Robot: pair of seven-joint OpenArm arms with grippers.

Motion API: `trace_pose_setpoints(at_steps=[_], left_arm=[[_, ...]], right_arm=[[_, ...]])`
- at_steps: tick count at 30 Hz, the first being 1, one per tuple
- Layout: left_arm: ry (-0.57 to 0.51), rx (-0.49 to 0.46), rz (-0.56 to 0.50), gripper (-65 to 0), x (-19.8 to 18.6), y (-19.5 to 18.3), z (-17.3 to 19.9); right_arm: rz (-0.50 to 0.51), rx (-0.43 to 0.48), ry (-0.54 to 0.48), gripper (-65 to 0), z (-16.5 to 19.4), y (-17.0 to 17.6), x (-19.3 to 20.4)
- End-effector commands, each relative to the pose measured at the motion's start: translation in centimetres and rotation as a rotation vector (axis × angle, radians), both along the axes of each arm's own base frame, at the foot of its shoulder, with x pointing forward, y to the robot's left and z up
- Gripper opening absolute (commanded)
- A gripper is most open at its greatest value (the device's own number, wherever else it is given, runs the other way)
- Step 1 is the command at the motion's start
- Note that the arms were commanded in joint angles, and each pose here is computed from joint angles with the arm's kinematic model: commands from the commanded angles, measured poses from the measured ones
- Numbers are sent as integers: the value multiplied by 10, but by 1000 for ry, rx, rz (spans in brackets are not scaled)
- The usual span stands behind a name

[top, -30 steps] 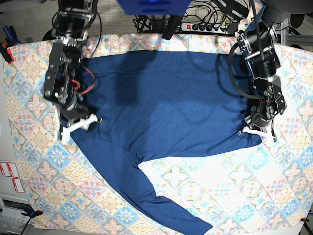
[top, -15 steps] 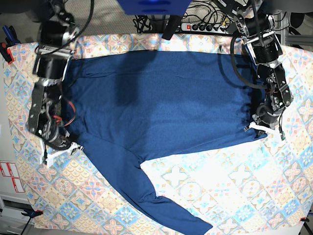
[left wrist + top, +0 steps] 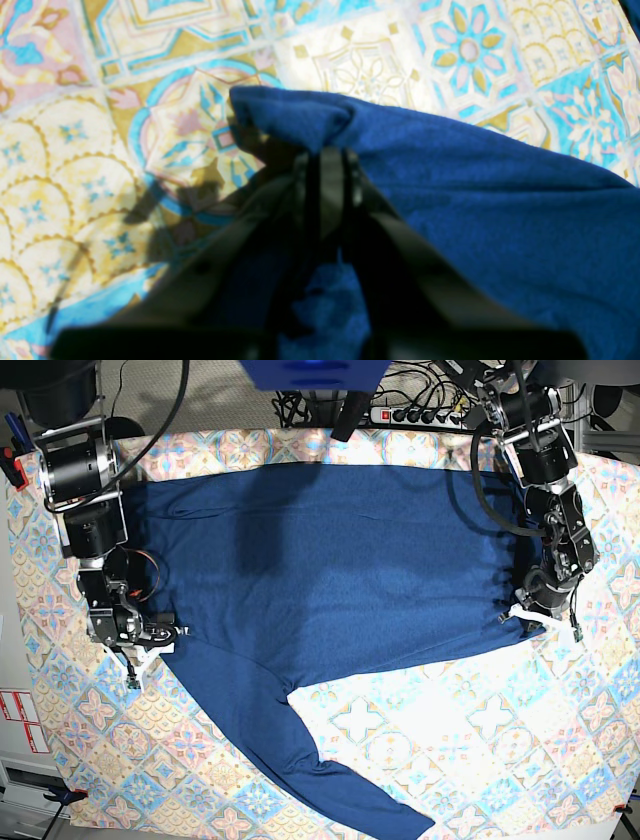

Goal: Fold the T-shirt properly
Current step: 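Move both grippers down the shirt sides and grasp the side edges, then fold both side edges of the blue shirt inward toward its middle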

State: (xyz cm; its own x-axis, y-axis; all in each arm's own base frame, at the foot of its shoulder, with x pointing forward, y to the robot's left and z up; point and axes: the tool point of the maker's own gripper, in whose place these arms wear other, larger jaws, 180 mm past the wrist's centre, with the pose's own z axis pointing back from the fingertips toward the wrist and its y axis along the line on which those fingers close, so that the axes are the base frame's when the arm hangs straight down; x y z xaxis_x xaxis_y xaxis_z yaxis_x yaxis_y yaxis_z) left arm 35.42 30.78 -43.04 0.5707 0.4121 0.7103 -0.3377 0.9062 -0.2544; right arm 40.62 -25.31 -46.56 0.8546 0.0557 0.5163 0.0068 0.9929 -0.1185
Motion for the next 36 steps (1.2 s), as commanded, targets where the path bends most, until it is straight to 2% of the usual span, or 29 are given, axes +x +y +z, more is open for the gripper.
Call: trace_pose_setpoints(at_steps=[1, 6, 12, 14, 18, 19, 20, 23, 27, 30, 36], left_arm=[[-56, 22, 5, -650, 12, 8, 18], [-56, 20, 5, -650, 12, 7, 18], [-59, 18, 5, -650, 14, 7, 19], [-61, 17, 4, -650, 14, 6, 19], [-62, 17, 4, -650, 15, 6, 20], [-62, 17, 4, -650, 15, 6, 20], [-62, 15, 4, -650, 15, 5, 19], [-62, 15, 4, -650, 15, 5, 19], [-68, 18, 3, -650, 16, 6, 22], [-106, 50, -7, -650, 17, 7, 38], [-143, 109, -34, -650, 6, 6, 55]], right_arm=[[3, -12, -69, -311, 20, -6, 21], [121, 42, -30, -312, 4, 4, 12], [139, 62, -3, -325, -7, 3, 3], [175, 85, 2, -381, -8, 10, 1], [218, 114, 10, -588, -9, 18, -1], [217, 114, 9, -632, -9, 18, -1], [216, 116, 8, -650, -9, 18, -1], [207, 124, 0, -644, -8, 18, -1], [125, 181, -65, -648, 1, 9, 1], [77, 211, -95, -648, 15, 2, -1], [83, 211, -100, -648, 38, 1, -21]])
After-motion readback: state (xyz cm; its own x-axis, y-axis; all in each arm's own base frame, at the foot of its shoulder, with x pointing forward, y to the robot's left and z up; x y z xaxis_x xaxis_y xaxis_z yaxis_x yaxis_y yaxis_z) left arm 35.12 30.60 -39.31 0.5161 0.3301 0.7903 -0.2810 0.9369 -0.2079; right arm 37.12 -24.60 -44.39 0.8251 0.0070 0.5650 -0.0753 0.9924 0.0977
